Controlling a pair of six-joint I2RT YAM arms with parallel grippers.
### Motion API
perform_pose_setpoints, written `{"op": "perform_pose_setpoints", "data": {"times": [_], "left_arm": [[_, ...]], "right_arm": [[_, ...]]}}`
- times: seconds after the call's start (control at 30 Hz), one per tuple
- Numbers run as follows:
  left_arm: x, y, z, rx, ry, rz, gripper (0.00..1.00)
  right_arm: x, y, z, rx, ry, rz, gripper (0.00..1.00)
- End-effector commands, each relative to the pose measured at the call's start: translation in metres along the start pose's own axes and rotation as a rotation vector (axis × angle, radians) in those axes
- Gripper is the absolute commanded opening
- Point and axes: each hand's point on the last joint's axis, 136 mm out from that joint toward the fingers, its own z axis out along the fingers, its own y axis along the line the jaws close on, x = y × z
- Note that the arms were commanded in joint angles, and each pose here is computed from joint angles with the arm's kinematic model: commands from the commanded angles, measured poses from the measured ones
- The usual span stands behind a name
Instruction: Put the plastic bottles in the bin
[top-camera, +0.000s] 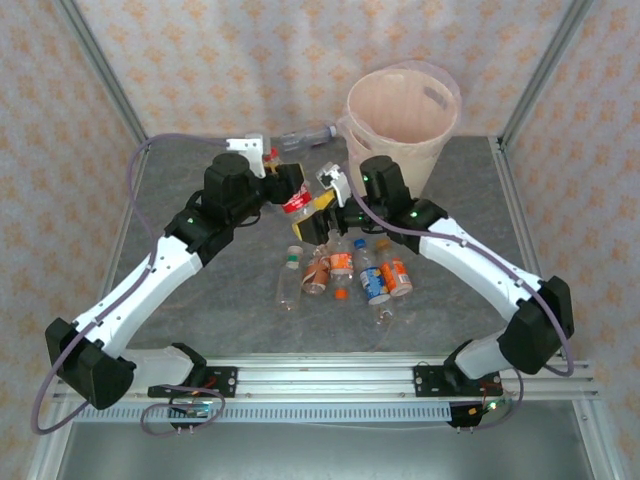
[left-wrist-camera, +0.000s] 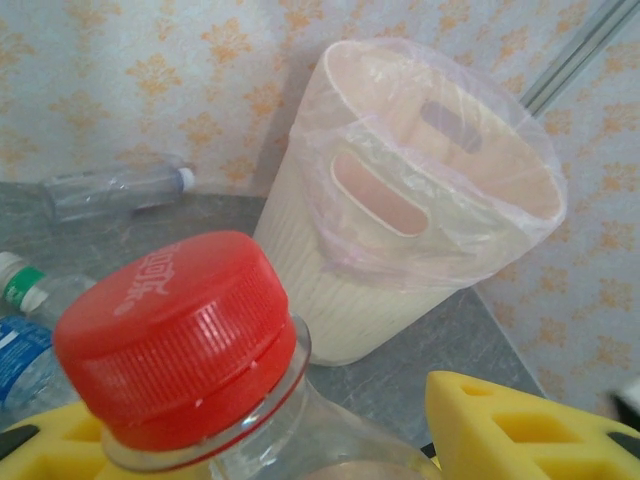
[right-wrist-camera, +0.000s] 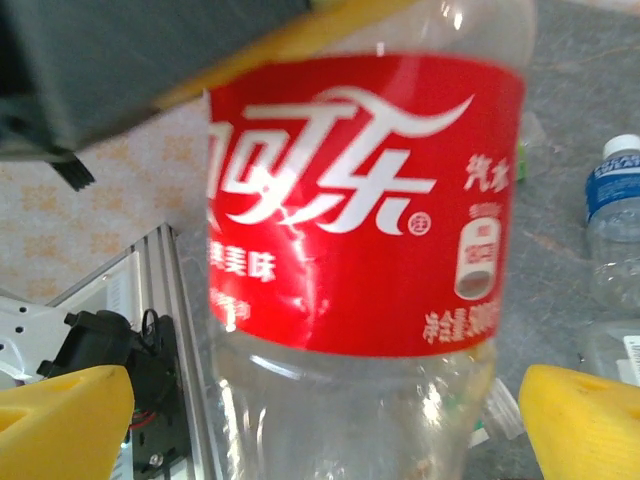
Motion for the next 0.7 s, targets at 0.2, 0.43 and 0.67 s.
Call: {"op": "perform_pose_setpoints", "data": {"times": [0.2,0.43,0.67], "left_arm": [[-0.028,-0.017,-0.005,0.056,-0.105,0.008,0.51],[-0.024,-0.013,-0.004,0.027,-0.085,0.019,0.52],[-0.023,0.000,-0.006,-0.050,-0.074,0.006,0.86]], "right_arm": [[-0.014,-0.008,0.016,0.007,-0.042,0.073,0.72],[-0.018,-0.012,0.012,0.043,-0.061,0.047,0.57],[-0.023,-0.028,0.007,0.156,-0.075,0.054,0.48]]}}
